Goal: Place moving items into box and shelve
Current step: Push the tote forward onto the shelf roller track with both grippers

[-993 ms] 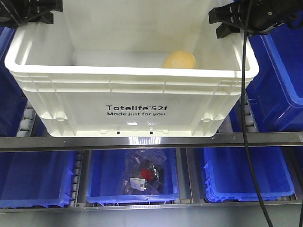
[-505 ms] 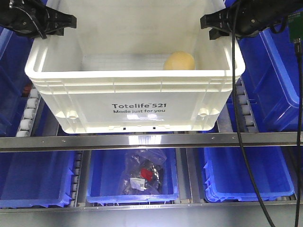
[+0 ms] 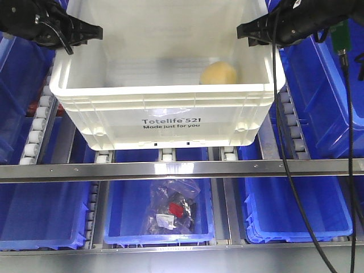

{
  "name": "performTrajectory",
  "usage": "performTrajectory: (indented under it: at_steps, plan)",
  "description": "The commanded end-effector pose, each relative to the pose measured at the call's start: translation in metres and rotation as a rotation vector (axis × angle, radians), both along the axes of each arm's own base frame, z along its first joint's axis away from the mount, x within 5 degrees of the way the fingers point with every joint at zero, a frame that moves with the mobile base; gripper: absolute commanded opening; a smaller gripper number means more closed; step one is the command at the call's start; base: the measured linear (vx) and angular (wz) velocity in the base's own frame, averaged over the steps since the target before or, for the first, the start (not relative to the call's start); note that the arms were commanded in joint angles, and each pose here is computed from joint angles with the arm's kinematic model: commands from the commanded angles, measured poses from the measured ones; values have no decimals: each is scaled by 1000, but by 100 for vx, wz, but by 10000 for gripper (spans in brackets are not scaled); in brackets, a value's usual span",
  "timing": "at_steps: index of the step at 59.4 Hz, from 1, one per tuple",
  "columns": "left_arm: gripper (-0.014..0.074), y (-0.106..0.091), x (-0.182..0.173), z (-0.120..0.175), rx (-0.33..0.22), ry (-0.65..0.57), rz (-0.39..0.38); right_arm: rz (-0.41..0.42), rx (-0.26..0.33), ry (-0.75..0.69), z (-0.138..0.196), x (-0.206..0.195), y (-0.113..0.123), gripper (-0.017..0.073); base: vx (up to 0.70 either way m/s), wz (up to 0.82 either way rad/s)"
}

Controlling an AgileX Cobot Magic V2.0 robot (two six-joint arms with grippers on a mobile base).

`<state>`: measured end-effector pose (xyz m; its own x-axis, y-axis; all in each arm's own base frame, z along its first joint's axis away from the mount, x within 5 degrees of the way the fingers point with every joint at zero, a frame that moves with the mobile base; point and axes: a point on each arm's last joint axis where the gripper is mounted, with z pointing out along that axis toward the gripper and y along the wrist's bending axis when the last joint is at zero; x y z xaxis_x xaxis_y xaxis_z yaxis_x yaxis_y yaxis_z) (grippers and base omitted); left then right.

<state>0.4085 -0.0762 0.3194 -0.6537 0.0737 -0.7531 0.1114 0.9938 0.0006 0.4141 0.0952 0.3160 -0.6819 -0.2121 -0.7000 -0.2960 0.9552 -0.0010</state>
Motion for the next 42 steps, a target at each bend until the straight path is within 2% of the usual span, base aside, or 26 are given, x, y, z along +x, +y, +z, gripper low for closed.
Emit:
performTrajectory:
  at_steps: [1, 8, 13, 17, 22, 29, 42]
  plan:
    - [-13, -8, -2, 50, -62, -254, -38, 25, 103, -225, 50, -6, 10, -10, 0, 0]
    - [-12, -9, 0, 45, -55, -246, -39, 26, 100, -230, 48, -4, 11, -8, 0, 0]
    - [-8, -8, 1, 45, -44, -248, -41, 45, 77, -239, 48, -3, 11, 0, 0, 0]
    - [8, -8, 1, 46, -27, -259, -46, 71, 48, -249, 48, -3, 11, 22, 0, 0]
    - [52, -7, 1, 46, -11, -265, -51, 81, 40, -254, 48, -3, 11, 69, 0, 0]
    - [153, -7, 1, 46, -1, -267, -52, 81, 41, -256, 48, -3, 11, 197, 0, 0]
    - [414, -7, 2, 46, -2, -270, -52, 72, 51, -255, 49, -3, 11, 545, 0, 0]
